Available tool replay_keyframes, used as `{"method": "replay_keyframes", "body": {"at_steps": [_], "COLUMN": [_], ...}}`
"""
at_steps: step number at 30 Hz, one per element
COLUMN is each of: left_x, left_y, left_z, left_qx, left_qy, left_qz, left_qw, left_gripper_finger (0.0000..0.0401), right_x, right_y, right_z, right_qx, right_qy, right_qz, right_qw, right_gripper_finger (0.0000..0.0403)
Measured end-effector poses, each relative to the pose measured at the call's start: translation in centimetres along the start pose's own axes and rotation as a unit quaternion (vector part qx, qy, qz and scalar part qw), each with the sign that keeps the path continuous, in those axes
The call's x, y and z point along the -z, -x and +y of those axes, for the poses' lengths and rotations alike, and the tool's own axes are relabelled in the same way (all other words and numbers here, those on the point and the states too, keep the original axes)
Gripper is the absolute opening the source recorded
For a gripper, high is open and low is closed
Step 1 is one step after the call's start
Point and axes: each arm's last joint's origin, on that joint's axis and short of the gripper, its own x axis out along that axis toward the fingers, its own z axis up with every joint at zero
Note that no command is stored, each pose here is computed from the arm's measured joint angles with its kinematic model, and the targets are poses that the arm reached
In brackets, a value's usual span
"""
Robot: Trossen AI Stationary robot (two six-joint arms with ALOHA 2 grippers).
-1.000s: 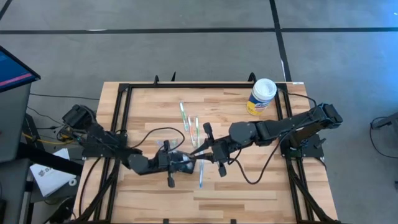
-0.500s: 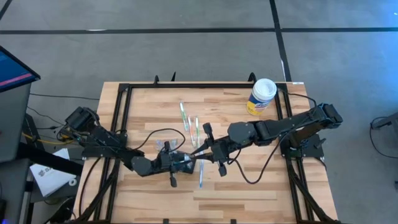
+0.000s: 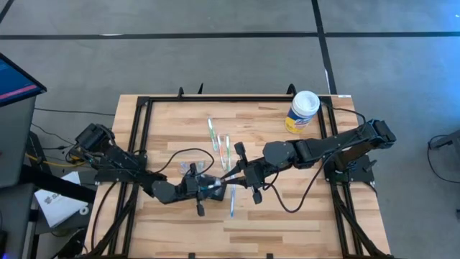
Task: Pick & Place toothbrushing station
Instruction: Put the right blue toothbrush into the wire organizer
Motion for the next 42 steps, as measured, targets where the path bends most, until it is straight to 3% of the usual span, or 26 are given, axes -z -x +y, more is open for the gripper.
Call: {"method": "replay_keyframes", "body": {"at_steps": [25,31,35,42], "left_x": [0.0,0.0,0.0,-0.1], "left_y": [0.0,0.0,0.0,-0.3], "left_z": [-0.1,-0.1,-0.1,0.2], "left_qx": [0.022,0.025,0.026,0.02], "left_qy": [-0.001,-0.004,-0.004,-0.003], "left_qz": [0.001,0.001,0.001,0.0], "left_qw": [1.0,1.0,1.0,1.0], "left_gripper_finger": [0.0061,0.0062,0.0083,0.0138], "right_x": [0.0,0.0,0.1,1.3], "right_y": [0.0,0.0,0.0,0.0], "right_z": [0.0,0.0,-0.2,-1.5], "right_qx": [0.0,0.0,0.003,0.015], "right_qy": [0.0,-0.053,-0.09,-0.098], "right_qz": [0.0,0.001,0.002,0.037], "right_qw": [1.0,0.999,0.996,0.994], "right_gripper_finger": [0.0048,0.0048,0.0048,0.0048]}}
